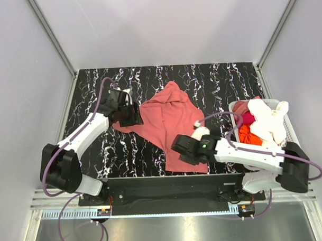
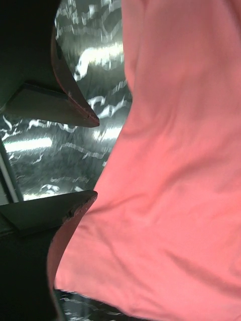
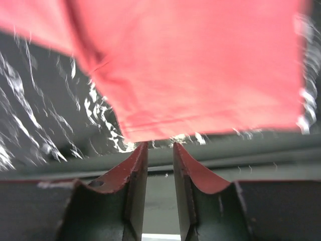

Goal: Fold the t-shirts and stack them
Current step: Flatten the tshirt out

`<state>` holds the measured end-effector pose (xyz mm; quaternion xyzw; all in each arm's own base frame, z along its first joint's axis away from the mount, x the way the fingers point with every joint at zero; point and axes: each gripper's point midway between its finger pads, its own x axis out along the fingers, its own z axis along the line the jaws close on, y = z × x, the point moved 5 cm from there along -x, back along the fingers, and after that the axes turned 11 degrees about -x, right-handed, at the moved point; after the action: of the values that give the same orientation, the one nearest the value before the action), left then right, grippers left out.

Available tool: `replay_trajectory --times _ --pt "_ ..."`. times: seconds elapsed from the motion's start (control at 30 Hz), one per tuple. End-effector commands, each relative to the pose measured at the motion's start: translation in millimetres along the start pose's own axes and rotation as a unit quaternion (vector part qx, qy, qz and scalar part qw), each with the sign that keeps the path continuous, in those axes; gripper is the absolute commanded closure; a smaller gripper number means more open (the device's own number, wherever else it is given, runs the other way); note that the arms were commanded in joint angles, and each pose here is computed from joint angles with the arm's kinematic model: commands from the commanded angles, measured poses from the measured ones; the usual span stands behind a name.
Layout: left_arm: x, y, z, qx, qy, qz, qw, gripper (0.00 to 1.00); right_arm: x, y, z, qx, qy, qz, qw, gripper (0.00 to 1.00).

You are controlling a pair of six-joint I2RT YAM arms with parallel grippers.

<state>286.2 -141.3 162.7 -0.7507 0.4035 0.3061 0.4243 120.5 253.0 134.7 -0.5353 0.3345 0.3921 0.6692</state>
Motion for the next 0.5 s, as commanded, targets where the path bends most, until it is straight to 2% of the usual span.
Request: replay_trajectory --times 0.0,0.1,0.17,0.23,0.27,0.37,0.43,0.47 --pt "-12 -2 -32 0.028 0.055 -0.005 0.998 0.41 -24 -11 -49 0.206 0.114 -0.05 0.971 0.67" --pt "-13 2 -35 0.023 0.062 -0.007 0.998 0.41 -23 7 -75 0.294 0.137 -0.026 0.945 0.67" --pt "-16 1 -36 0.019 0.07 -0.017 0.997 0.41 -17 18 -94 0.329 0.15 -0.021 0.932 0.68" --pt "-16 3 -41 0.017 0.093 -0.011 0.995 0.4 -14 17 -105 0.333 0.157 -0.035 0.929 0.67" --pt "-14 1 -49 0.017 0.121 -0.015 0.992 0.4 -13 12 -105 0.319 0.148 -0.047 0.935 0.66" --pt "0 3 -76 0.012 0.192 0.019 0.981 0.4 -18 -30 -101 0.268 0.112 -0.141 0.946 0.65" --pt "25 9 -84 0.006 0.189 0.057 0.98 0.4 -18 -53 -100 0.249 0.115 -0.164 0.948 0.64" --pt "29 2 -94 0.006 0.194 0.057 0.979 0.4 -12 -75 -101 0.212 0.11 -0.179 0.954 0.64"
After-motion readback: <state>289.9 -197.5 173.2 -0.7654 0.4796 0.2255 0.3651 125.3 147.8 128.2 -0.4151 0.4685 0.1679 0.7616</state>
